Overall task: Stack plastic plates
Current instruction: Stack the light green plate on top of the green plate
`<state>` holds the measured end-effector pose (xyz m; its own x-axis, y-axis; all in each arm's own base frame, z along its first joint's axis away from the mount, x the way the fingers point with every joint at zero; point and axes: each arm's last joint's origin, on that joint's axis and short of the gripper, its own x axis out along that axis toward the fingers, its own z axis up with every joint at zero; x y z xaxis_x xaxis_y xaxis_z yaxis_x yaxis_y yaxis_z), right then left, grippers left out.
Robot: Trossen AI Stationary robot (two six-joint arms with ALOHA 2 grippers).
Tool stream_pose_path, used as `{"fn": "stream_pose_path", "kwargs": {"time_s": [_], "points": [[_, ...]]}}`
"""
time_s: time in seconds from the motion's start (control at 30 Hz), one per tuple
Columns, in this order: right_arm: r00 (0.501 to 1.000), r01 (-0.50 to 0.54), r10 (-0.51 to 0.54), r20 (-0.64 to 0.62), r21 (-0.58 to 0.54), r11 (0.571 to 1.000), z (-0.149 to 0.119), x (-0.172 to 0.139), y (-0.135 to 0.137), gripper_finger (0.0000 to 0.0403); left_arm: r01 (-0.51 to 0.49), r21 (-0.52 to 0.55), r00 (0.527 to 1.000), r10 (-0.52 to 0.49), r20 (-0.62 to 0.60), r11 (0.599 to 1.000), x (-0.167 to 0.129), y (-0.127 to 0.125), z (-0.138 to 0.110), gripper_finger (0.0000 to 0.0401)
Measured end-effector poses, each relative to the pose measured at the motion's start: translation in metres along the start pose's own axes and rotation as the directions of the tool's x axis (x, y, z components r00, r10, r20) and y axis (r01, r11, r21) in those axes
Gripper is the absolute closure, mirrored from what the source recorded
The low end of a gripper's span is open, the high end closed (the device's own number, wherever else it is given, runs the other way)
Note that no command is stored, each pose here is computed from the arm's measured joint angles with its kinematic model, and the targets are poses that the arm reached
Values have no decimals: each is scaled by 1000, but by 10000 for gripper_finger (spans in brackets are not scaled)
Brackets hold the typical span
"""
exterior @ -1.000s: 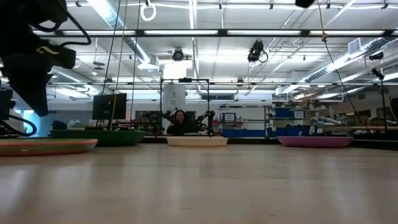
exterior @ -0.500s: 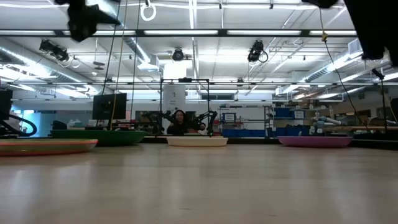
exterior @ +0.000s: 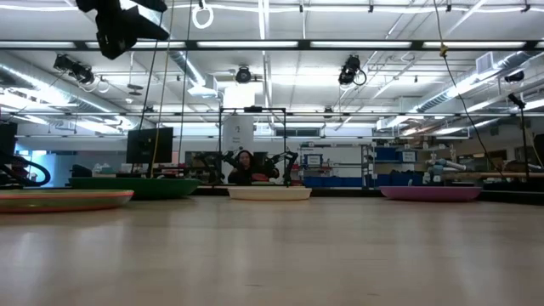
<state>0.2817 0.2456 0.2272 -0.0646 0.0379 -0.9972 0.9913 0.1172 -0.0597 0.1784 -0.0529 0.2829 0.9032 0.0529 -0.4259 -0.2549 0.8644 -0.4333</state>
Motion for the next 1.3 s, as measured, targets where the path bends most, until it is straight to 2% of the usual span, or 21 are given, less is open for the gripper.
{"fn": "stream_pose_path", "kwargs": {"time_s": [0.1, 0.2, 0.33, 0.43, 0.5, 0.6, 0.73, 0.83, 1.07, 1.3], "points": [[1000, 24, -23, -15, 3, 1000, 0, 4, -2, 247, 14, 0, 1000, -14, 17, 1000, 0, -1, 2, 221], [998, 43, -43, -39, -8, 999, 3, 6, 0, 246, 18, -47, 998, -15, 60, 999, 1, -1, 7, 221], [1000, 1, -1, -16, 22, 1000, 13, 3, 9, 245, -109, -84, 989, 116, 91, 991, 5, 15, 13, 220], [998, -55, 54, 33, 44, 998, 23, -5, 16, 245, -197, -115, 980, 199, 13, 974, 8, 35, 15, 216], [995, -73, 68, 67, 71, 995, 30, -8, 20, 245, -234, -126, 971, 224, -84, 964, 11, 48, 14, 208], [997, -67, 62, 50, 123, 990, 40, -9, 26, 245, -262, -112, 945, 232, -229, 959, 11, 60, 7, 186], [999, -9, 16, -39, 174, 985, 44, -9, 27, 241, -248, -5, 925, 235, -297, 969, 9, 61, 1, 154], [998, 10, 5, -66, 217, 976, 40, -7, 26, 241, -212, 47, 927, 216, -307, 976, 8, 56, -2, 142], [996, 57, -39, -78, 243, 968, 33, 2, 19, 242, -79, 161, 925, 133, -355, 984, 5, 38, -14, 140], [986, 120, -88, -143, 235, 965, 35, 33, 13, 242, 76, 230, 907, 28, -420, 970, -3, 17, -29, 140]]}}
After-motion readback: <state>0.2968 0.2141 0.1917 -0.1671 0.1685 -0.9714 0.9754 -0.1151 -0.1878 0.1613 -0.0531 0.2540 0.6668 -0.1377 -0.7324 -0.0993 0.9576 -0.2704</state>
